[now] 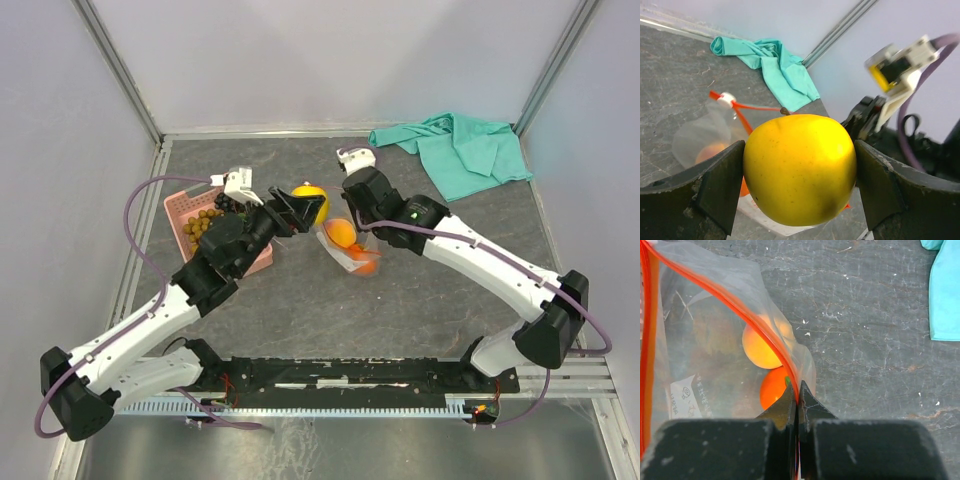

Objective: Place the food in the zip-top bag and seal the zipper
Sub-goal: Place the fake fruit in the zipper food storage bag.

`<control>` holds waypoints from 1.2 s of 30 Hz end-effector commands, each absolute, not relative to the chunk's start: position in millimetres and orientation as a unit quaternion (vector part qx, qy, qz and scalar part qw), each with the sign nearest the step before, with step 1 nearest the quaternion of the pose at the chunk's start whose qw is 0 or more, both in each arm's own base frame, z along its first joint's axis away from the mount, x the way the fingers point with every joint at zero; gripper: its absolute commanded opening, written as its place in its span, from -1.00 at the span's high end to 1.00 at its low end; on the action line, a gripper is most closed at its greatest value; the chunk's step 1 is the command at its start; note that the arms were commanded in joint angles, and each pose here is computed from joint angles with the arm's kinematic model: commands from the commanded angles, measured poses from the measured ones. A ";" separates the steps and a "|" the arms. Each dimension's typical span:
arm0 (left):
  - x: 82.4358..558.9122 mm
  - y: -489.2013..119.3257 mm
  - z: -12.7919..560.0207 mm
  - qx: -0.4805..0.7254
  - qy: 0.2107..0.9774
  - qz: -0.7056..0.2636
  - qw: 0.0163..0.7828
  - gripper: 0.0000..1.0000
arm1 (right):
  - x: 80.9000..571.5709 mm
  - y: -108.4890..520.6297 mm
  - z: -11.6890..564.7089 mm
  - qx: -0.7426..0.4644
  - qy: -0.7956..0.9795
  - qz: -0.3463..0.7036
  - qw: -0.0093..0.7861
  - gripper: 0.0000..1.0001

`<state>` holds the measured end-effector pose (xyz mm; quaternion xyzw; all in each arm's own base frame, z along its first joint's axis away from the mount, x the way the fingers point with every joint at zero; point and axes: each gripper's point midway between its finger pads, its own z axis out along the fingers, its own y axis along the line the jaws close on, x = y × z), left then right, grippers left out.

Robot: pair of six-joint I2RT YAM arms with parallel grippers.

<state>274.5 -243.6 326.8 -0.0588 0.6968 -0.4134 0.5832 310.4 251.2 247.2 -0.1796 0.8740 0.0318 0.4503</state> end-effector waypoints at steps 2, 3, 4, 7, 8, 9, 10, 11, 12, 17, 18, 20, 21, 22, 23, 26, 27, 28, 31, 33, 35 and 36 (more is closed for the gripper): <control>272.9 -250.0 371.8 -0.071 0.657 -0.462 0.592 0.42 | 321.2 246.7 271.9 -0.147 0.840 0.013 0.522 0.97; 273.8 -252.3 371.2 -0.073 0.658 -0.466 0.588 0.42 | 321.5 247.1 272.5 -0.142 0.838 0.016 0.527 0.97; 274.6 -255.4 369.1 -0.073 0.660 -0.469 0.583 0.43 | 321.7 247.6 272.8 -0.139 0.837 0.018 0.530 0.97; 277.5 -263.3 360.7 -0.081 0.667 -0.479 0.565 0.46 | 320.3 253.7 273.8 -0.136 0.831 0.030 0.538 0.97; 278.2 -267.5 355.4 -0.087 0.670 -0.486 0.554 0.47 | 320.0 255.0 274.2 -0.134 0.830 0.032 0.540 0.97; 279.0 -270.5 351.0 -0.092 0.673 -0.491 0.545 0.48 | 319.9 257.0 274.3 -0.133 0.829 0.036 0.543 0.97; 279.3 -273.7 346.7 -0.095 0.676 -0.496 0.537 0.48 | 319.7 258.3 274.0 -0.130 0.828 0.040 0.544 0.97; 280.0 -276.8 342.7 -0.098 0.677 -0.502 0.529 0.48 | 319.4 259.4 273.0 -0.127 0.828 0.045 0.545 0.97; 280.0 -279.8 340.7 -0.100 0.678 -0.507 0.523 0.48 | 319.2 260.8 271.4 -0.125 0.828 0.049 0.544 0.97; 283.8 -286.2 330.9 -0.105 0.691 -0.505 0.506 0.49 | 317.4 267.2 264.3 -0.121 0.833 0.062 0.537 0.97; 285.1 -286.0 325.0 -0.109 0.698 -0.498 0.503 0.49 | 317.0 267.9 264.5 -0.119 0.832 0.064 0.538 0.97; 286.8 -284.1 306.0 -0.118 0.721 -0.476 0.490 0.49 | 316.4 268.3 264.7 -0.117 0.832 0.067 0.539 0.97; 287.7 -282.8 295.8 -0.120 0.734 -0.462 0.483 0.49 | 316.4 268.4 265.0 -0.116 0.831 0.068 0.539 0.97; 287.4 -280.8 283.6 -0.122 0.752 -0.442 0.473 0.49 | 316.5 268.2 265.9 -0.115 0.831 0.068 0.540 0.97; 288.2 -276.7 272.2 -0.127 0.770 -0.419 0.465 0.48 | 316.4 268.0 266.7 -0.115 0.831 0.068 0.540 0.97; 285.3 -263.4 243.2 -0.130 0.806 -0.363 0.449 0.37 | 316.5 267.1 265.7 -0.113 0.831 0.066 0.541 0.97; 284.6 -259.1 236.8 -0.132 0.812 -0.350 0.448 0.32 | 316.5 267.1 263.8 -0.113 0.832 0.065 0.539 0.97; 283.9 -255.6 231.5 -0.133 0.818 -0.338 0.446 0.29 | 316.3 267.7 262.6 -0.112 0.833 0.066 0.538 0.97; 284.9 -252.3 224.3 -0.124 0.831 -0.313 0.443 0.15 | 315.1 273.1 260.5 -0.114 0.835 0.079 0.533 0.97; 286.4 -258.6 225.6 -0.113 0.835 -0.313 0.439 0.04 | 314.3 277.2 258.7 -0.113 0.836 0.089 0.529 0.97; 288.0 -266.6 229.4 -0.100 0.837 -0.315 0.436 -0.08 | 313.4 281.5 256.8 -0.112 0.838 0.099 0.525 0.96; 288.4 -270.9 230.4 -0.094 0.839 -0.314 0.433 -0.19 | 313.1 283.1 255.0 -0.113 0.839 0.102 0.522 0.97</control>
